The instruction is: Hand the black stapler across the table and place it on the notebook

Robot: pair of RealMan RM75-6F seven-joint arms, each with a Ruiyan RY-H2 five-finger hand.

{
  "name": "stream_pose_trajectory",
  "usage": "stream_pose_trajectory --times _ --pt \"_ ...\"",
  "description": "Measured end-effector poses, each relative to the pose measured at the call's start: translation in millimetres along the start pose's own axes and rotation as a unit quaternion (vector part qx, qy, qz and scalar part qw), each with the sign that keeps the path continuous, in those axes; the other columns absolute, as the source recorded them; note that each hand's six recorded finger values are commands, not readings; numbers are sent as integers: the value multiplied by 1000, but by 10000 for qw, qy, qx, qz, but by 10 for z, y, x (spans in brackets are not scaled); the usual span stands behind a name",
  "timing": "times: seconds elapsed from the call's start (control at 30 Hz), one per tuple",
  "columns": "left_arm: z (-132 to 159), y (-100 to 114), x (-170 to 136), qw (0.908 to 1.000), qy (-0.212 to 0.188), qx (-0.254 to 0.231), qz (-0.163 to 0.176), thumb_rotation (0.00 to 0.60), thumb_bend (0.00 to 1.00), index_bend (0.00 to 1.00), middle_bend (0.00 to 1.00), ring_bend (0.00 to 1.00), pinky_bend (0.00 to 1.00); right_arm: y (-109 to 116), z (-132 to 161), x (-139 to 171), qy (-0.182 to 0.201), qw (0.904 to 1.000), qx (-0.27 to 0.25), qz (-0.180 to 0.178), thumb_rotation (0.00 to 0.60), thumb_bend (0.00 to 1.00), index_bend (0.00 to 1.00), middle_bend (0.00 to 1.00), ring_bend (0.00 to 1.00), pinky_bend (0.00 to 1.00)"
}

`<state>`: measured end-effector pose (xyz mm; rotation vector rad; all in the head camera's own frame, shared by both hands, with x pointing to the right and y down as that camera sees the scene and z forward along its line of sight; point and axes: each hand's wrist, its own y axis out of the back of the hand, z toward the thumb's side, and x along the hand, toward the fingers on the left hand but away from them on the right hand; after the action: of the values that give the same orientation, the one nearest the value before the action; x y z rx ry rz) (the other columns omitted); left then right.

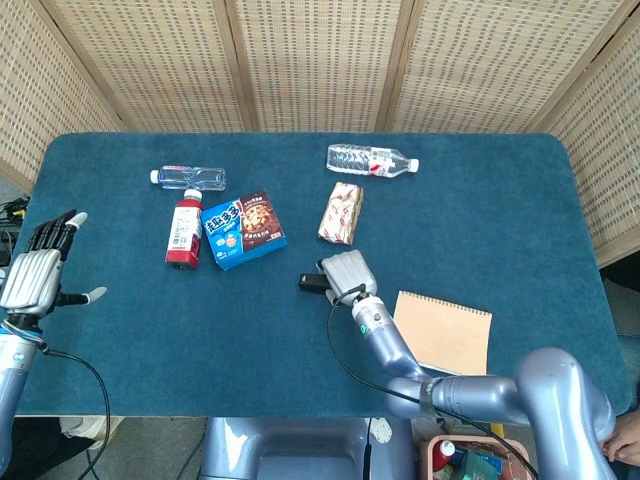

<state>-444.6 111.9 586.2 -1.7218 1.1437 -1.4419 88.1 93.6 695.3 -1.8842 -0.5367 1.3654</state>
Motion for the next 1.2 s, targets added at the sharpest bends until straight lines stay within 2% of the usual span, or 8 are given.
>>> stream_pose_trajectory --times 0.17,0.27,0.57,0.87,0.93,1.0,1.07,1.2 --pt "28 -23 -12 10000 -52 5 -47 600 0 0 0 0 0 226 -308 297 -47 9992 -28 -395 600 434 532 632 568 650" --pt "54 -50 -21 9999 -96 22 -93 600 0 0 0 0 0 226 -610 535 -209 9987 1 -464 600 434 532 631 568 650" --pt "132 -88 -51 9997 -217 36 -134 600 0 0 0 0 0 -246 -1188 1165 -379 9992 -16 -158 600 434 532 632 568 649" --pt "148 -102 -56 9996 -235 63 -146 600 0 0 0 0 0 -562 -1405 1349 -382 9990 69 -234 600 434 532 631 568 641" --pt "145 -102 -55 9996 -229 59 -147 600 0 0 0 0 0 -611 -1431 1355 -395 9989 68 -243 600 410 523 616 566 577" --pt "141 -101 -56 9996 -222 57 -143 600 0 0 0 0 0 -660 -1462 1364 -411 9988 81 -237 600 326 480 553 534 471" --pt "139 -100 -54 9997 -214 49 -145 600 0 0 0 0 0 -695 -1498 1370 -407 9988 127 -230 600 196 373 406 401 325" --pt "142 -103 -55 9996 -216 57 -153 600 0 0 0 0 0 -759 -1566 1389 -375 9990 171 -192 600 105 219 224 175 172"
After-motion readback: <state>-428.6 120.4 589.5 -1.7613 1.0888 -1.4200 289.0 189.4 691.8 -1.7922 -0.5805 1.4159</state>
